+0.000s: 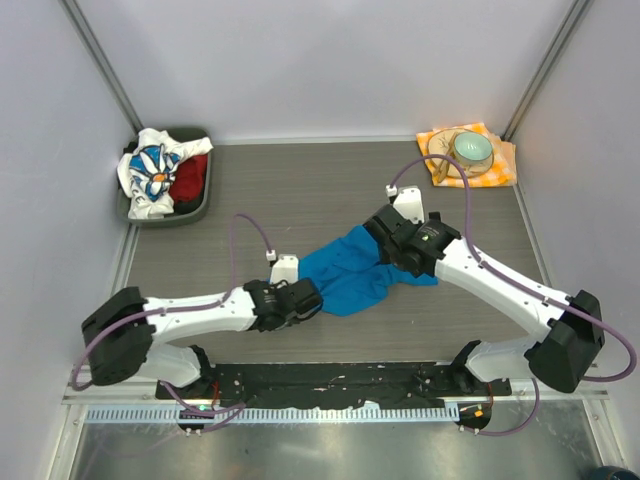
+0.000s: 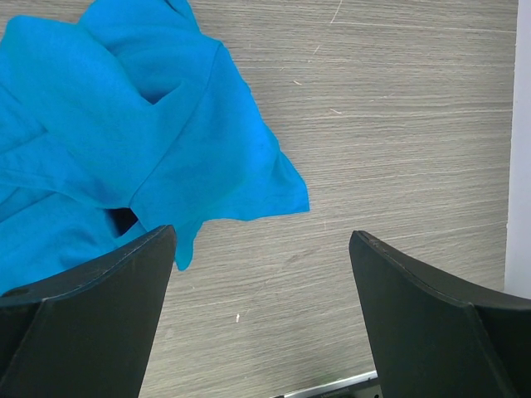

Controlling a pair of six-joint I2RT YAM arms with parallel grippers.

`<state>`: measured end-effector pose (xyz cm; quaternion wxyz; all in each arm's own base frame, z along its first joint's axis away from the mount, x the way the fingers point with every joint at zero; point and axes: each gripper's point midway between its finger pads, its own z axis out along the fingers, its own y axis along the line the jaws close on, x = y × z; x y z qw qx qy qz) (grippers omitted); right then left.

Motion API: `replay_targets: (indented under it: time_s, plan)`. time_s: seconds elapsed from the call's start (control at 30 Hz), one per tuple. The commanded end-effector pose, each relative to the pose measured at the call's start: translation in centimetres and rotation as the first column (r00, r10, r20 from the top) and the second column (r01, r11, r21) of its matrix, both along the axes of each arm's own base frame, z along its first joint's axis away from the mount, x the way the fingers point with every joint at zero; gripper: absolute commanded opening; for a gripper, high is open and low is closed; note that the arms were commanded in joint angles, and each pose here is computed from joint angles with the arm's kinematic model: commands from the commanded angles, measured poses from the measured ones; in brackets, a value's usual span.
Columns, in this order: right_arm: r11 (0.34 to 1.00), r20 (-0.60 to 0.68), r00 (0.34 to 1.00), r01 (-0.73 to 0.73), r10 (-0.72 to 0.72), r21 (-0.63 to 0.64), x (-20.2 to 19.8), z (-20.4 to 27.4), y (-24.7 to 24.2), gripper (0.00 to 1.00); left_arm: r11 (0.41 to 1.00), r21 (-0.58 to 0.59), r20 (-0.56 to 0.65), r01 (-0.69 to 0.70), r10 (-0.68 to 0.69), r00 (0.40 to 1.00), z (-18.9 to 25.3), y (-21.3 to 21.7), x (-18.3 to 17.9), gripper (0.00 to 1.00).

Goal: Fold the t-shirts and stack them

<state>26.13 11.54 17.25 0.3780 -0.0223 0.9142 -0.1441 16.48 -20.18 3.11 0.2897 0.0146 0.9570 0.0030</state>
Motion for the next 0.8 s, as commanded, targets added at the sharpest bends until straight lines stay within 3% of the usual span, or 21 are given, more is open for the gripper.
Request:
replay_targets:
  time_s: [0.0, 0.1, 0.33, 0.53, 0.77]
  plan:
    - [0.999, 0.047, 0.999, 0.016, -0.018, 0.043, 1.0, 1.0, 0.7, 0.92, 0.998, -0.062, 0.121, -0.032, 0.039, 0.992, 6.2, 0.7, 1.4, 0.0]
    - [0.999, 0.053, 0.998, 0.016, -0.018, 0.039, 1.3, 0.8, 0.9, 0.92, 0.992, -0.124, 0.187, -0.027, 0.05, 0.981, 10.2, 0.8, 2.1, 0.0]
    - [0.999, 0.04, 0.998, 0.051, -0.051, 0.004, 3.9, -0.8, 0.4, 0.91, 0.988, -0.143, 0.283, -0.061, 0.1, 0.954, 15.6, 3.4, 2.7, 0.0]
    - [0.999, 0.007, 0.999, 0.037, -0.037, 0.037, 5.5, -1.8, 1.4, 0.91, 0.976, -0.128, 0.331, -0.176, 0.21, 0.92, 18.7, 8.6, 3.0, 0.0]
    - [0.997, -0.024, 1.0, 0.015, -0.013, 0.07, 4.5, -1.7, 1.6, 0.91, 0.932, -0.134, 0.418, -0.338, 0.362, 0.833, 24.0, 15.5, 2.8, 0.0]
